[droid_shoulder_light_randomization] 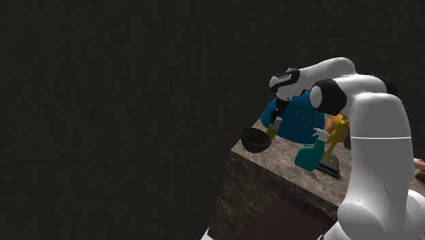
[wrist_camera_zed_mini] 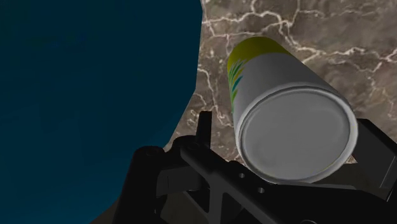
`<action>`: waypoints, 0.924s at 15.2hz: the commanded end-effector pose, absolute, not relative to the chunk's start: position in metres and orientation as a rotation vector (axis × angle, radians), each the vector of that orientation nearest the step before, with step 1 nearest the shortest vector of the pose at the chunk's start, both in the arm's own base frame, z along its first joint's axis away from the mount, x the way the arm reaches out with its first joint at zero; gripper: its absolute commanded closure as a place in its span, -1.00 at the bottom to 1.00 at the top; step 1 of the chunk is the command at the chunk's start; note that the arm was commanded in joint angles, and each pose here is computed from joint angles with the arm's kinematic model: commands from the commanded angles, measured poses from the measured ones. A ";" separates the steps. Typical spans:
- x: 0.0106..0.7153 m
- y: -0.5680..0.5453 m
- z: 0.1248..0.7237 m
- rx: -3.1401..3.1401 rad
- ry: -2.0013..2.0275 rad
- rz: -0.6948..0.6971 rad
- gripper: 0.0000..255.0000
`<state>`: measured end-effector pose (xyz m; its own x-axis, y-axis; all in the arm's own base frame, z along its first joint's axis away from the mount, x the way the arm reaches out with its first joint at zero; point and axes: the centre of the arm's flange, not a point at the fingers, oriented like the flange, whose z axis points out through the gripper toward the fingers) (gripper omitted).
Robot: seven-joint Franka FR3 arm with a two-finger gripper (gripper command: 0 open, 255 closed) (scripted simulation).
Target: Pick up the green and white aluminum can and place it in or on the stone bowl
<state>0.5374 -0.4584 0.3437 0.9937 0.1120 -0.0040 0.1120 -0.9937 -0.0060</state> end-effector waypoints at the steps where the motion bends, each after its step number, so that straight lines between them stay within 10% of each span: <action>1: 0.537 -0.458 0.343 -3.131 -0.176 0.007 -1.00; 3: 0.537 -0.458 0.344 -3.131 -0.176 0.007 -1.00; 4: 0.537 -0.458 0.344 -3.131 -0.176 0.007 1.00; 14: 0.537 -0.458 0.349 -3.131 -0.176 0.007 1.00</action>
